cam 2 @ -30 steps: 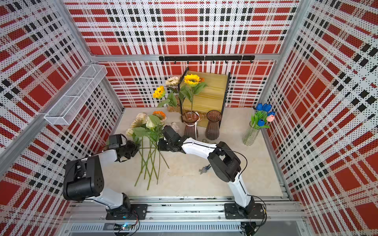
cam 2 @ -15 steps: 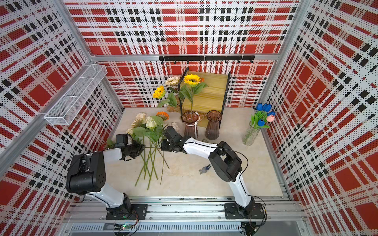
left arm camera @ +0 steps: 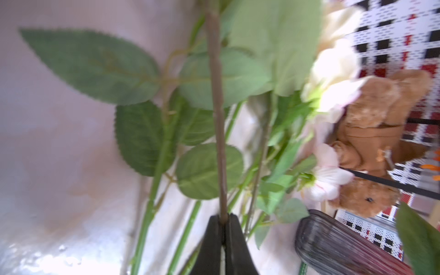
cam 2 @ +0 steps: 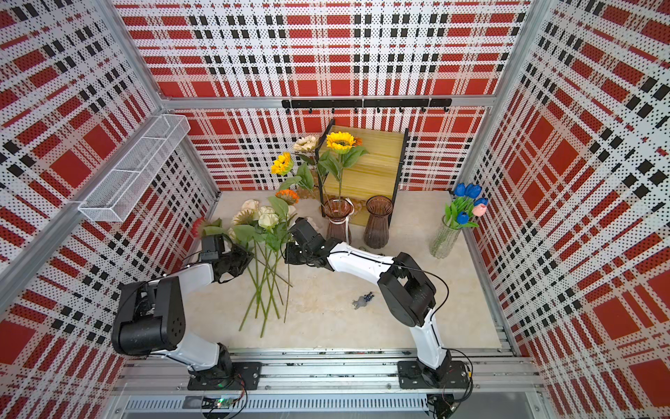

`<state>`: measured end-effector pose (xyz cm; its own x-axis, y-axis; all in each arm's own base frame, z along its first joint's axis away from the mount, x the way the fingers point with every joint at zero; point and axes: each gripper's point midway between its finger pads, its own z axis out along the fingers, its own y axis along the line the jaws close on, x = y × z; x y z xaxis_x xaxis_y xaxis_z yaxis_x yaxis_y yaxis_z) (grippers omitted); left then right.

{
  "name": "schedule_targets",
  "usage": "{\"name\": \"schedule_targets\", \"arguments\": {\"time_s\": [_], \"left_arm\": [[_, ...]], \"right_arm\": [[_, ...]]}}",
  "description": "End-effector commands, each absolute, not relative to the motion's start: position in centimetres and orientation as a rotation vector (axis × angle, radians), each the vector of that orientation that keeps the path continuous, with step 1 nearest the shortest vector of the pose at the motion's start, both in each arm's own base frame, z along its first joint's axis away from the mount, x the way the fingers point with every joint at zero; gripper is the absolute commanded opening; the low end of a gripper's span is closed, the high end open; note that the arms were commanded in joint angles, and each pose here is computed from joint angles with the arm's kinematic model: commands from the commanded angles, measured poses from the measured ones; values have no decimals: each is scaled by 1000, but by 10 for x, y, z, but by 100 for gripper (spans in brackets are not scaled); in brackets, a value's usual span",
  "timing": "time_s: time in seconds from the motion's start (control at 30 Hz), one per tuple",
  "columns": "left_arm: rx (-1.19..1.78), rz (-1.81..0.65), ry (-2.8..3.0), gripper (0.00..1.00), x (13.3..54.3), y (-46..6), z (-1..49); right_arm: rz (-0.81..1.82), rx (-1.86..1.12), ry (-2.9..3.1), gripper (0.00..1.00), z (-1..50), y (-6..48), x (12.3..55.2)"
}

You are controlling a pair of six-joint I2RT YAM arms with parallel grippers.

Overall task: Arrange the flowers in different vases according to their variety
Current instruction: Pick up the flower at the center of the board.

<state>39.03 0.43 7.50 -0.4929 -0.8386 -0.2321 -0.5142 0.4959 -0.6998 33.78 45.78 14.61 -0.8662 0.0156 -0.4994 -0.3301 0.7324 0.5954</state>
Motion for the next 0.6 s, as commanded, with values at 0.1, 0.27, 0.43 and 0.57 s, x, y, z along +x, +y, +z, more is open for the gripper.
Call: {"name": "schedule_targets", "arguments": {"time_s": [0.1, 0.27, 0.43, 0.57], "left_arm": [[-1027, -726, 2066, 0, 400, 9, 137], [-897, -609, 1999, 0, 394, 0, 189], [-760, -404, 1951, 0, 374, -19, 236], [-734, -325, 1901, 0, 358, -17, 258]], "right_arm": [[976, -265, 2400, 0, 178, 457, 332], [974, -296, 2346, 0, 201, 455, 328], [979, -372, 2254, 0, 244, 456, 323], [978, -478, 2135, 0, 292, 455, 318]]}}
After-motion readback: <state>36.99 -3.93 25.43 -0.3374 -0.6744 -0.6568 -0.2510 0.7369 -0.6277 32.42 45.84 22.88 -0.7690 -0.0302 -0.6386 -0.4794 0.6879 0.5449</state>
